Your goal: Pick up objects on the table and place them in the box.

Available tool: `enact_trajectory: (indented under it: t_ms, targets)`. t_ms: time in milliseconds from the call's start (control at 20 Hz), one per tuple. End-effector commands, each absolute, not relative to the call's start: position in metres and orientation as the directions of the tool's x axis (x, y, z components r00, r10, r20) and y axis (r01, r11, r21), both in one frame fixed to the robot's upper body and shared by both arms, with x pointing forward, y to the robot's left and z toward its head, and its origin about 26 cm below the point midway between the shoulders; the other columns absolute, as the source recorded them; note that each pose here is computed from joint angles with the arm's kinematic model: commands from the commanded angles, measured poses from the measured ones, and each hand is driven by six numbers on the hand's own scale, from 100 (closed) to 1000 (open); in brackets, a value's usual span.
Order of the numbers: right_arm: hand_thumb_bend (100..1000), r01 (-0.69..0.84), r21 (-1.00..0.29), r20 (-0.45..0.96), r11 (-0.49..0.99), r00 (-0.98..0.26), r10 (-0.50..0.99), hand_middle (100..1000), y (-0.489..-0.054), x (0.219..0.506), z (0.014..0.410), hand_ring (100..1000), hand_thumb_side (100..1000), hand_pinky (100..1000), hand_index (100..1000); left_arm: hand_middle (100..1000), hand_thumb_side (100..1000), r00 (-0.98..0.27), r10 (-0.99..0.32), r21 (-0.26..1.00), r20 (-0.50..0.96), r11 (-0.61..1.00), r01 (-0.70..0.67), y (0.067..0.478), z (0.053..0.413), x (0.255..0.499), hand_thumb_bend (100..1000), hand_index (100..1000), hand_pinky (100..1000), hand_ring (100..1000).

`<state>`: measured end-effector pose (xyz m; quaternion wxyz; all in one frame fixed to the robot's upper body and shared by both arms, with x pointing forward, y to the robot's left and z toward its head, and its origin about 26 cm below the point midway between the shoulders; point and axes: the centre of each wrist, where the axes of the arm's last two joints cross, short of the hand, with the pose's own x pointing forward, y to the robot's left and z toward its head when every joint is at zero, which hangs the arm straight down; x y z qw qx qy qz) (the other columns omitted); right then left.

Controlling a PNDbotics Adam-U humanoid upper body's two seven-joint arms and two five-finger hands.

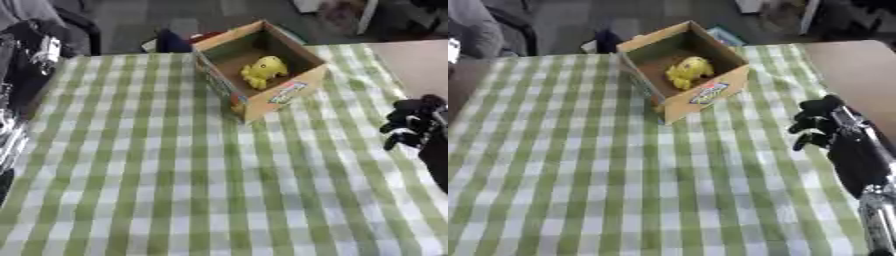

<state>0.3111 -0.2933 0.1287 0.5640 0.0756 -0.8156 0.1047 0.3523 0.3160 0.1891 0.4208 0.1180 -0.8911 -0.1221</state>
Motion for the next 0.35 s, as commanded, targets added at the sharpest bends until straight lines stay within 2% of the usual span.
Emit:
enact_trajectory:
  t_ms: [50,350]
  targets:
    - [100,-0.224,-0.096,0.925,0.970,-0.380,0.004,559,-0.298,0.309,0.137,567,716,400,697,500,678,-0.646,-0.241,0.226,0.724,0.968,-0.108,0.311,0.193,0.341,100,591,555,478]
    - [100,-0.220,-0.089,0.923,0.971,-0.385,-0.002,559,-0.298,0.307,0.136,567,717,400,697,486,751,-0.565,-0.140,0.099,0.813,0.990,-0.102,0.303,0.157,0.336,100,581,541,464]
